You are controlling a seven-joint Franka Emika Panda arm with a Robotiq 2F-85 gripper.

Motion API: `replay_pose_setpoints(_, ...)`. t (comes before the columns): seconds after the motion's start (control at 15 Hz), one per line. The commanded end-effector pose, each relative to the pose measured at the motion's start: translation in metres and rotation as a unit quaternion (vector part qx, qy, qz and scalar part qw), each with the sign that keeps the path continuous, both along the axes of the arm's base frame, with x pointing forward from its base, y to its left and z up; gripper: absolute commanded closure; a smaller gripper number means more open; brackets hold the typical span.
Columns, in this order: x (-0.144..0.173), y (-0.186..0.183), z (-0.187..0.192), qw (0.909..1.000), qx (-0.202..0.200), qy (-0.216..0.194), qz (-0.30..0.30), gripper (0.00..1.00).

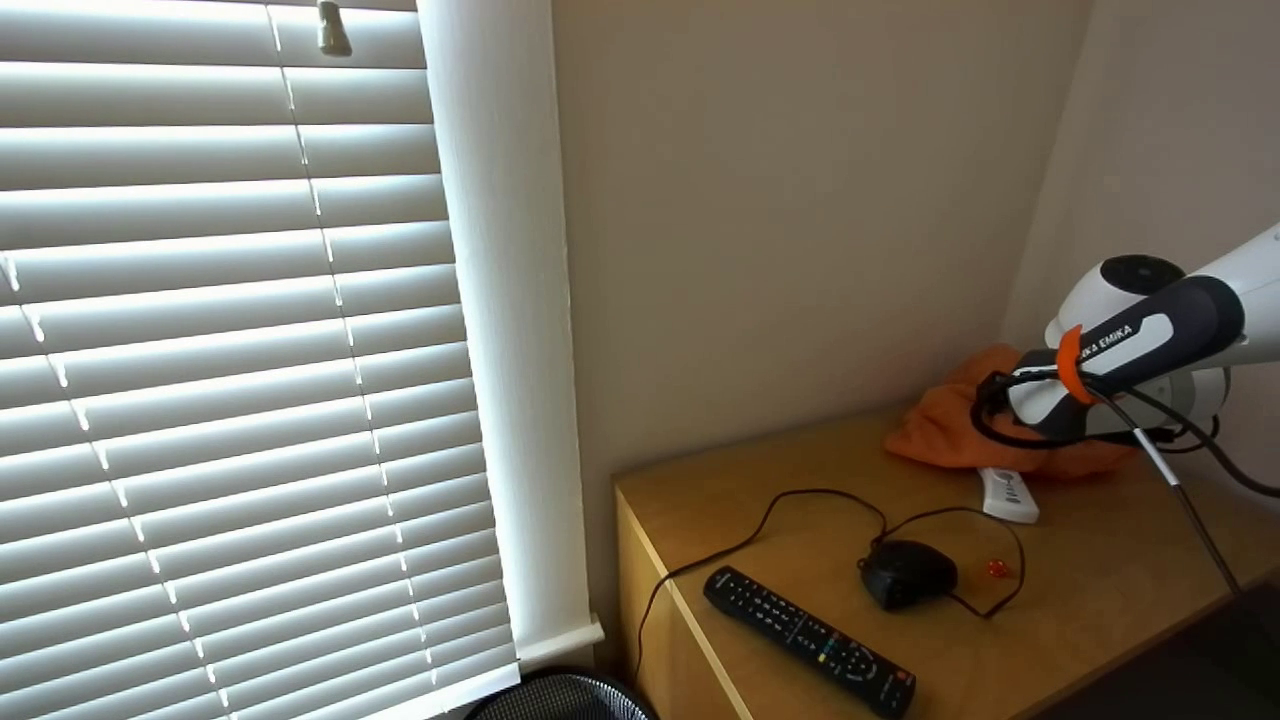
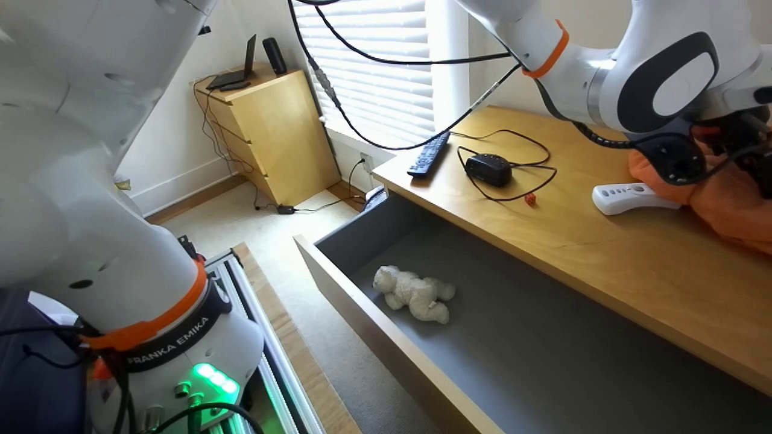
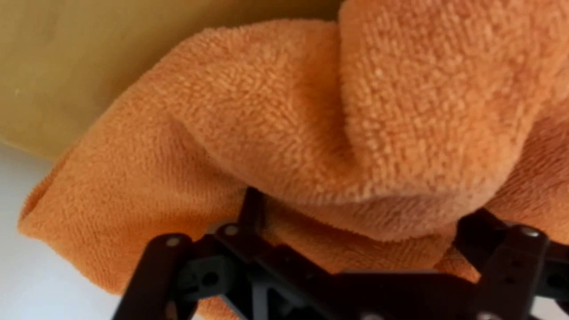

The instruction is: Place the orange towel in the top drawer

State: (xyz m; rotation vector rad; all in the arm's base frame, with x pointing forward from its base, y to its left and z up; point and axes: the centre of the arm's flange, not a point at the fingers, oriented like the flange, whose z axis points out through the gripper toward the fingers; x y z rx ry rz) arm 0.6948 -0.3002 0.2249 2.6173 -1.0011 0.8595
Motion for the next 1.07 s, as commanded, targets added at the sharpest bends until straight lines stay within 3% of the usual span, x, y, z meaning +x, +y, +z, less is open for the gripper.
replay_pose_setpoints(0.0, 0.007, -0.004, -0.025, 0.9989, 0.032, 0.033, -0.007, 0.0)
replay_pose_setpoints(0.07, 0.008, -0.005, -0.026, 0.9986, 0.033, 0.04, -0.011, 0.21)
replay_pose_setpoints(0.67, 0.014, -0.014, -0.022, 0.9985, 0.037, 0.028, -0.028, 0.84)
replay_pose_setpoints(0.8, 0.015, -0.014, -0.018, 0.9979, 0.049, 0.027, -0.034, 0.95)
replay_pose_setpoints(1.0, 0.018, -0.006, -0.006, 0.9953, 0.073, 0.027, -0.057, 0.95)
